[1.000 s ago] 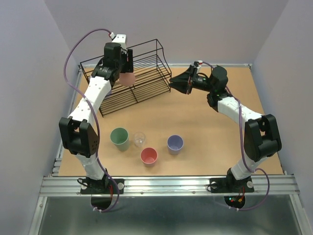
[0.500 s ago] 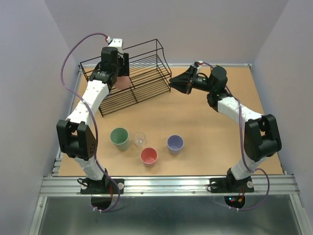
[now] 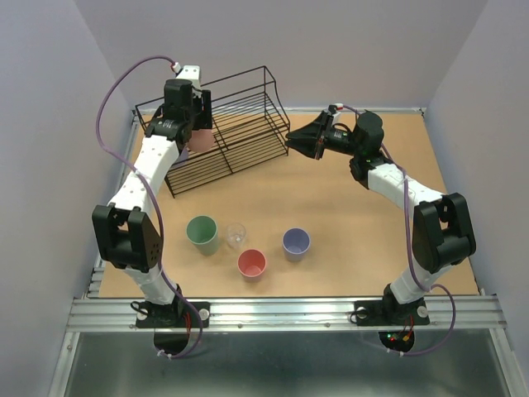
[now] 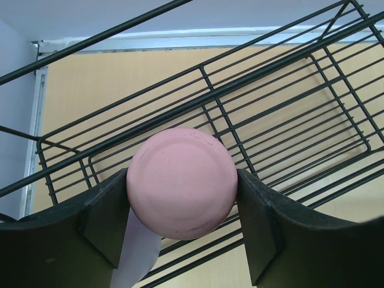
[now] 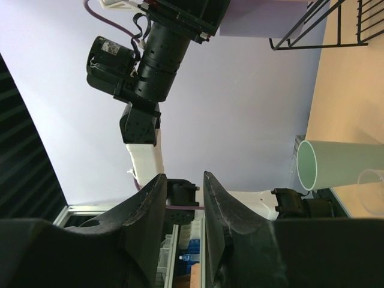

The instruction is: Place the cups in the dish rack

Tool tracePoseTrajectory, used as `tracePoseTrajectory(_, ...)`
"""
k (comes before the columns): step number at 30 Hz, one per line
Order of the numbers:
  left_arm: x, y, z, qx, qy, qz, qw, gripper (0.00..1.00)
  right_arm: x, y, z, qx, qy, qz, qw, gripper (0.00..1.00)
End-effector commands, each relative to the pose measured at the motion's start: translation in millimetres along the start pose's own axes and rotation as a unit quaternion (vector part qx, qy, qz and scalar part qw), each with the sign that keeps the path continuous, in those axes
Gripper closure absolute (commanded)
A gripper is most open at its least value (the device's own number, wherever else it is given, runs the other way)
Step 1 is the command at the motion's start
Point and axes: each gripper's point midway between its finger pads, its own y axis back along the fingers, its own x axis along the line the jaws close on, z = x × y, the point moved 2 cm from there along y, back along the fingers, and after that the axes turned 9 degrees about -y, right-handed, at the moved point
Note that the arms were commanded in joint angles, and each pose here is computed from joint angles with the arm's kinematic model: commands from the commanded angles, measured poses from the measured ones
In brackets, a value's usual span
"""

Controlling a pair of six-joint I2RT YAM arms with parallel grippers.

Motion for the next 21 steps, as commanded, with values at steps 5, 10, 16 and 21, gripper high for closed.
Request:
tracePoseTrajectory(5,-4,27,10,-0.002,-0.010,-0.034,0.999,0.83,14,3,-7,0.012,0.032,0.012,0.999,0.64)
tracePoseTrajectory(10,-4,34,11,0.003,-0.010,-0.040,0.999,0.68,13,4,-7,0.010,0.032,0.010,0.999,0.64)
tracePoseTrajectory(16,-1,39,10,0.006,-0.011,-0.033,0.999,0.38,12,4,-8,0.010,0.032,0.009,0.999,0.64)
tracePoseTrajectory(21,3,44,11,0.003,-0.006,-0.022,1.000,0.15,12,4,-9,0.010,0.033,0.008,0.999,0.64)
